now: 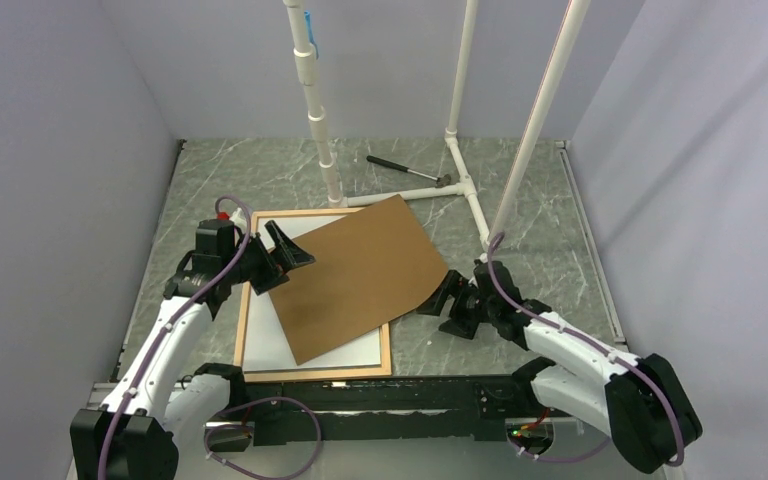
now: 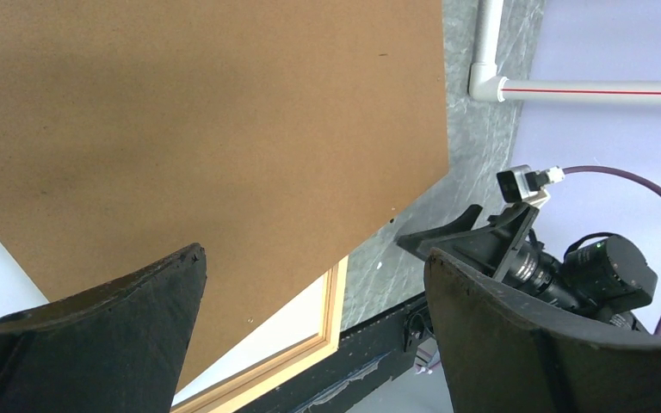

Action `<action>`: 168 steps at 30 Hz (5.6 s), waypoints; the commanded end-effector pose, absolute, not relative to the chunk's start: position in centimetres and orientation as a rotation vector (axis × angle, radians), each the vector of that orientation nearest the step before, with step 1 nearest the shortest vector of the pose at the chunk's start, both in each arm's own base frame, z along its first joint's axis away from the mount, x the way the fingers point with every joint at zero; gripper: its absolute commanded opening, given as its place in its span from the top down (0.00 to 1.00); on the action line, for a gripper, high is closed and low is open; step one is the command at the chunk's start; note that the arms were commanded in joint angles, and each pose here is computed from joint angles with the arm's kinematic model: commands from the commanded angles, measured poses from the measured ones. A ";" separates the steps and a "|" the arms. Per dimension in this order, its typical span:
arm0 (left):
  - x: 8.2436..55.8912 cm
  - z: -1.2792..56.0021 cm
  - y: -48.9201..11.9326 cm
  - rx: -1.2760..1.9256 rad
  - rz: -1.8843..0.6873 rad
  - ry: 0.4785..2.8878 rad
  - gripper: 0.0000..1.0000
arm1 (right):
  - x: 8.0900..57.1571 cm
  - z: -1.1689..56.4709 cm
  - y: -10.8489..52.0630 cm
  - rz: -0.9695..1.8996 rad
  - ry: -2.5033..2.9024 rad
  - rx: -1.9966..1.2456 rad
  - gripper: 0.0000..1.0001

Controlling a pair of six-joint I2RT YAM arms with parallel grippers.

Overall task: Put the photo into the frame
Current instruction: Move the photo frame item to the center of the board, then pick up the photo frame item at the center of the board.

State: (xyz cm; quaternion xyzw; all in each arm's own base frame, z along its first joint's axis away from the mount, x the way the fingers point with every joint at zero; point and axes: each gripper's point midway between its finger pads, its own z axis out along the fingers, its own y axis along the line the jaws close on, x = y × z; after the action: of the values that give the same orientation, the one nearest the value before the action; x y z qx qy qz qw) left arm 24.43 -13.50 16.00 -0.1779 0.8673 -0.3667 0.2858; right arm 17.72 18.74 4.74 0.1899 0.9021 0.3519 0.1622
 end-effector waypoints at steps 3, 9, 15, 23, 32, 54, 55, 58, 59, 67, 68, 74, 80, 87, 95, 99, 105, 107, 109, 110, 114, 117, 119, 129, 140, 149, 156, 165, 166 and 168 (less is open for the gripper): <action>24.5 17.0 -14.0 -0.438 -1.029 2.277 0.01 | 18.9 6.8 23.5 1.270 2.412 0.619 0.22; 24.4 17.6 -14.0 -0.426 -1.022 2.265 0.01 | 19.3 6.2 25.8 1.309 2.397 0.645 0.27; 24.3 17.6 -14.0 -0.421 -1.018 2.273 0.01 | 20.4 6.0 26.6 1.344 2.355 0.723 0.35; 24.2 17.5 -13.9 -0.422 -1.008 2.277 0.01 | 22.1 6.2 27.4 1.359 2.312 0.783 0.57; 24.2 17.4 -13.6 -0.424 -0.989 2.284 0.01 | 23.3 6.5 26.2 1.248 2.316 0.798 0.82; 24.2 16.8 -13.8 -0.430 -1.000 2.293 0.01 | 23.9 5.2 16.9 1.006 2.299 0.866 0.13; 24.2 16.8 -13.8 -0.430 -1.002 2.294 0.01 | 23.6 5.3 17.1 1.046 2.285 0.866 0.14; 24.3 16.7 -13.8 -0.434 -1.004 2.291 0.01 | 22.7 5.5 17.9 1.150 2.240 0.867 0.17; 24.3 16.7 -13.8 -0.435 -1.007 2.292 0.01 | 22.3 5.4 18.1 1.168 2.231 0.866 0.17; 24.2 16.5 -13.9 -0.437 -1.009 2.291 0.01 | 22.1 6.3 21.3 1.285 2.189 0.800 0.32; 24.2 16.5 -13.9 -0.437 -1.009 2.291 0.01 | 22.3 6.4 21.7 1.302 2.183 0.796 0.33; 24.2 16.6 -14.0 -0.438 -1.019 2.285 0.01 | 22.7 5.7 23.4 1.400 2.169 0.806 0.42; 24.2 16.7 -13.8 -0.435 -1.003 2.291 0.01 | 23.3 5.3 24.6 1.489 2.139 0.837 0.48; 24.2 16.8 -13.7 -0.431 -0.993 2.292 0.01 | 23.8 5.6 25.4 1.589 2.065 0.849 0.63; 24.2 16.8 -13.7 -0.430 -0.989 2.296 0.00 | 23.4 6.6 25.3 1.694 1.977 0.854 0.96; 24.3 16.9 -13.7 -0.430 -0.988 2.293 0.01 | 23.1 6.9 25.2 1.708 1.971 0.847 1.00; 24.2 16.9 -13.7 -0.427 -0.983 2.295 0.01 | 23.0 7.7 25.3 1.709 1.969 0.809 1.00; 24.2 17.0 -13.6 -0.426 -0.981 2.295 0.01 | 22.9 7.9 25.3 1.692 1.976 0.793 1.00; 24.1 17.1 -13.6 -0.427 -0.980 2.293 0.00 | 22.9 8.2 25.2 1.676 1.977 0.776 1.00; 24.1 17.1 -13.6 -0.427 -0.981 2.291 0.01 | 22.9 8.3 25.1 1.665 1.983 0.765 1.00; 24.1 17.3 -13.6 -0.425 -0.985 2.288 0.00 | 22.8 8.9 25.1 1.617 2.015 0.716 1.00; 24.0 17.4 -13.6 -0.423 -0.982 2.285 0.01 | 22.5 8.9 24.9 1.557 2.061 0.697 1.00; 24.0 17.5 -13.6 -0.422 -0.981 2.284 0.01 | 22.2 8.7 24.4 1.501 2.110 0.686 1.00; 24.0 17.5 -13.8 -0.427 -1.003 2.278 0.01 | 22.4 16.1 20.7 1.124 2.216 0.386 1.00; 24.0 17.5 -13.9 -0.412 -0.993 2.284 0.01 | 22.8 23.9 16.4 0.923 2.274 0.163 1.00; 24.0 17.2 -14.2 -0.407 -0.997 2.298 0.00 | 22.6 30.1 15.7 0.942 2.267 0.052 1.00; 24.0 17.2 -14.3 -0.405 -0.989 2.303 0.01 | 22.2 32.5 15.5 0.930 2.284 0.010 1.00; 24.1 17.1 -14.5 -0.399 -0.987 2.312 0.00 | 22.2 34.9 14.6 0.874 2.289 -0.006 1.00; 24.0 17.0 -14.5 -0.399 -0.986 2.315 0.01 | 22.3 35.3 14.5 0.866 2.287 -0.010 1.00; 24.0 17.0 -14.5 -0.399 -0.984 2.315 0.01 | 22.3 36.0 14.3 0.847 2.283 -0.020 1.00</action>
State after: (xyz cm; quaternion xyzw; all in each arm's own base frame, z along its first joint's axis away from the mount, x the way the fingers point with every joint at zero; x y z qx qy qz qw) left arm 23.07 -14.43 15.25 -0.1633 0.8765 -0.3671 0.2652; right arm 22.29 14.47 32.39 0.0189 0.8972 0.3219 0.3019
